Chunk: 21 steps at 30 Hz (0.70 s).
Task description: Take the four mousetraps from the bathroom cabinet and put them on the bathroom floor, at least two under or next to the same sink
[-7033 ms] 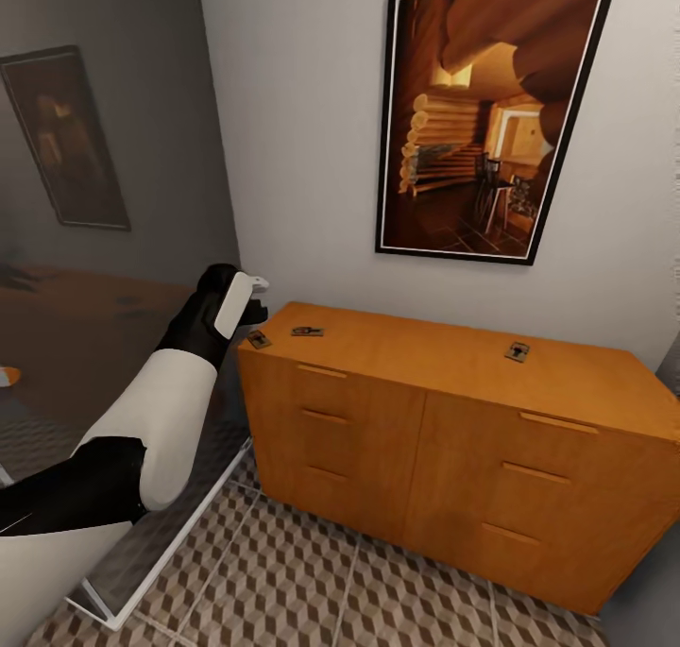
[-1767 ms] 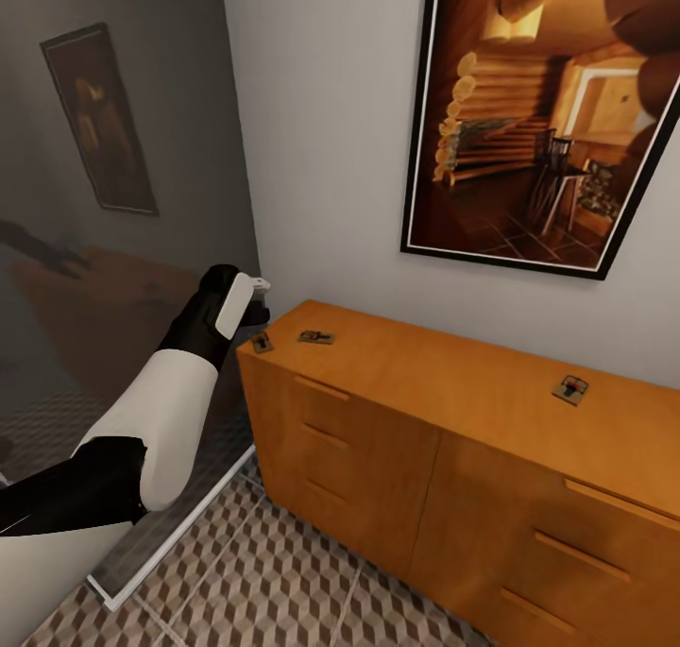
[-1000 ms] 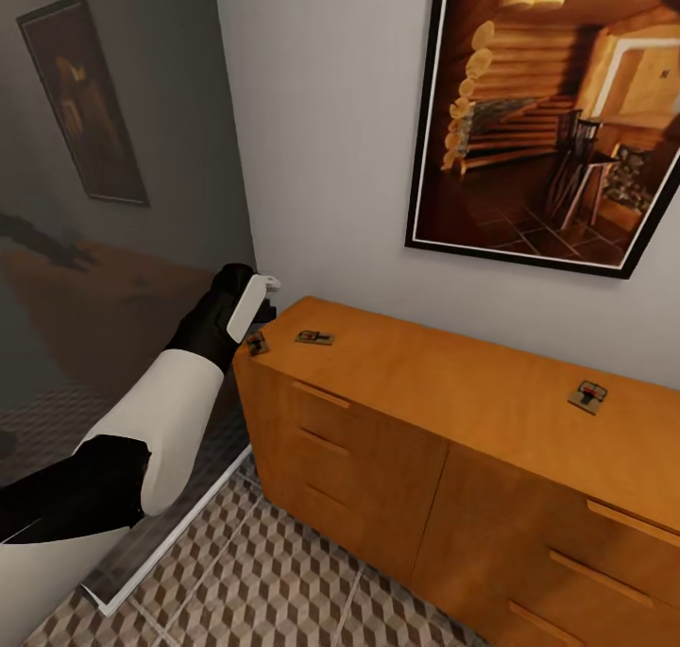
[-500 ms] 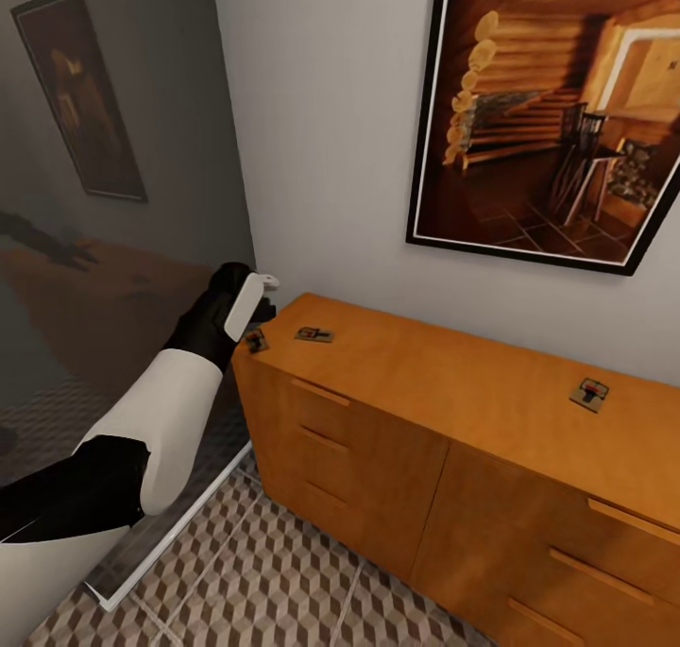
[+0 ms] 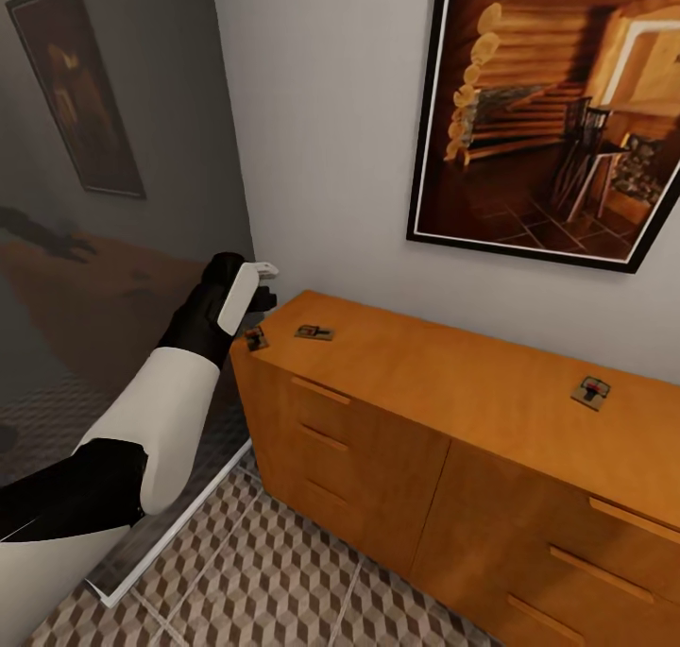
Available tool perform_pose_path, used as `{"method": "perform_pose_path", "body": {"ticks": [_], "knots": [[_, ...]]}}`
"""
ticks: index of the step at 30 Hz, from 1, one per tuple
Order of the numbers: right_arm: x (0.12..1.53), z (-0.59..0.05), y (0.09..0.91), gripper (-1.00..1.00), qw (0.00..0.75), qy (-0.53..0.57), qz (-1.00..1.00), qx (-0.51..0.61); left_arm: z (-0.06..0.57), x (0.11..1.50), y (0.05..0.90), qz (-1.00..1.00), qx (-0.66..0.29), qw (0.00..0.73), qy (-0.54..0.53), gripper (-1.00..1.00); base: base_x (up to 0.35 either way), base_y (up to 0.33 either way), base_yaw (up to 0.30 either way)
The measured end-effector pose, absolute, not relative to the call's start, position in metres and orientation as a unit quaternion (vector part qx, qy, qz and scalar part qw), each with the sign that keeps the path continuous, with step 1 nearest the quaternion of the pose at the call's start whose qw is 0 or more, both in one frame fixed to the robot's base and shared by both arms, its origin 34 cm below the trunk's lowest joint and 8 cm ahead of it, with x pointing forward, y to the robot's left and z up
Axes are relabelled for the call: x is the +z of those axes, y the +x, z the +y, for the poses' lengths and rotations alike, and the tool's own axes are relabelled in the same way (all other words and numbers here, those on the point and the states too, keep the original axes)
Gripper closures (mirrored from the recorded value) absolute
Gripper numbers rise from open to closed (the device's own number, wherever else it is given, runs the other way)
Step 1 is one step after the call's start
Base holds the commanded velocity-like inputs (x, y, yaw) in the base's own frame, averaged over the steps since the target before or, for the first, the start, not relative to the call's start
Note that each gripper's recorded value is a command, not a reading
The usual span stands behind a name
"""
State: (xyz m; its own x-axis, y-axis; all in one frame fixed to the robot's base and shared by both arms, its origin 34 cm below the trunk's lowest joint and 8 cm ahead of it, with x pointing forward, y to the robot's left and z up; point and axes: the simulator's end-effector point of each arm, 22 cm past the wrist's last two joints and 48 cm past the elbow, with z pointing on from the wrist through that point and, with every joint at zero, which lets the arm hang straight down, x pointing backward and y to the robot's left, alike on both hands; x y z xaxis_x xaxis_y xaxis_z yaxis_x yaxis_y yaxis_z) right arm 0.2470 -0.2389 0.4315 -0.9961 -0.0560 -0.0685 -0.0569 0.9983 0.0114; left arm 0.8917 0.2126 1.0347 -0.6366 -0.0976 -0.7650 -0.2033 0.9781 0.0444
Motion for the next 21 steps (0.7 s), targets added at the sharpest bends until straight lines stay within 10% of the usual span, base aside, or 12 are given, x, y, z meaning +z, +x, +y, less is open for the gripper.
{"method": "perform_pose_path", "body": {"ticks": [21], "knots": [[0.430, -0.238, 0.240, 1.00, 0.025, -0.028, 0.999, 0.008, 0.214, 1.021, 0.895, 0.906, 0.064, 0.410, -0.083, -1.00, 0.000, 0.000, 0.000]]}}
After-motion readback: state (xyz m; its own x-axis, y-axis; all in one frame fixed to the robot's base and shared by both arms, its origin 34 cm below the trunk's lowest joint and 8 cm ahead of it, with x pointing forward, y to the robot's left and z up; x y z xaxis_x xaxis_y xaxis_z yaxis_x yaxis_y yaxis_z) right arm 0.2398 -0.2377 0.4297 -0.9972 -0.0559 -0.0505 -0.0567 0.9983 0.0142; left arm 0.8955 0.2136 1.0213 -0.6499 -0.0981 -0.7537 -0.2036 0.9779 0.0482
